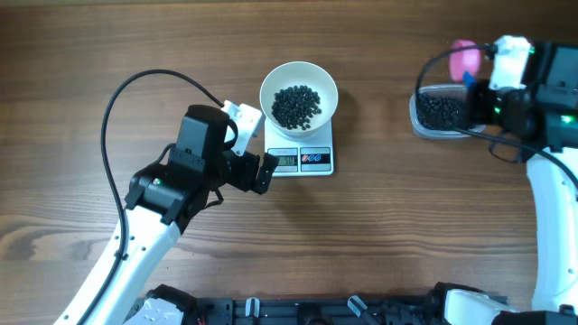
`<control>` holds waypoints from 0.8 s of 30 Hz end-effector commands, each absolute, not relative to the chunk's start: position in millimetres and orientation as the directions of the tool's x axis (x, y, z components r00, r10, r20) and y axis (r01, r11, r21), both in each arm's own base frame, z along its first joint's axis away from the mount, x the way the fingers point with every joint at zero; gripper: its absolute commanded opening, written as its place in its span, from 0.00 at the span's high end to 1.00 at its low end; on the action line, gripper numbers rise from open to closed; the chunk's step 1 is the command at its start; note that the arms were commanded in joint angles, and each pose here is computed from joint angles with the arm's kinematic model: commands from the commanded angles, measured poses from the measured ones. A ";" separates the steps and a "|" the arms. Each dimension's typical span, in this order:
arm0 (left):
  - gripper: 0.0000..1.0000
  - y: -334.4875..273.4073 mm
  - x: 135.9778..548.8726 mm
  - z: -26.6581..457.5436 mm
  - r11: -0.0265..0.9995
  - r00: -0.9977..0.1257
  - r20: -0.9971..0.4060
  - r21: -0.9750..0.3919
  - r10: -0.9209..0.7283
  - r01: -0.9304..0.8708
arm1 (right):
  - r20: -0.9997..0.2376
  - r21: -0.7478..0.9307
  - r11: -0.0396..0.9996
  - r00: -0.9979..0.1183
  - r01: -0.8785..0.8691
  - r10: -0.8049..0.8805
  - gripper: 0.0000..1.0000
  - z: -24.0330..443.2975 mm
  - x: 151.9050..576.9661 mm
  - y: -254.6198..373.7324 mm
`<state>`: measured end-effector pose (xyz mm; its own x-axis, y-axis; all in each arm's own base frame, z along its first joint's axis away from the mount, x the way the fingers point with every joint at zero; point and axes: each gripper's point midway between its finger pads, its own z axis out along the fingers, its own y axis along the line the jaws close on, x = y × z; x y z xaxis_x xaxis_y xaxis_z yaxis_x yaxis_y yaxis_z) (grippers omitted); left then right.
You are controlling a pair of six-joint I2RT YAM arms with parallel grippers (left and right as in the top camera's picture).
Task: Scoop item into bowl and weigh 150g on scale
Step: 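Carry the empty scoop with the right gripper back to the bean tub, then drag the scoop through the black beans with the right gripper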
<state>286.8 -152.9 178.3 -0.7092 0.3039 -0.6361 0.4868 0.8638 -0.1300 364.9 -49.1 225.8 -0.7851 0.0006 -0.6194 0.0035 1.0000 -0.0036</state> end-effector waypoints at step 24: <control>0.00 -156.6 284.3 175.7 0.855 -0.710 -0.632 -0.142 0.310 0.499 | -0.277 -0.151 0.987 -0.957 -0.047 -0.088 0.96 117.3 360.2 -87.0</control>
<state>286.8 -152.9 178.3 -0.7090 0.3038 -0.6364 0.4869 0.8638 -0.1299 361.4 -82.1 129.7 -0.9455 -0.0846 -0.3145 -0.0434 0.9898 -0.1357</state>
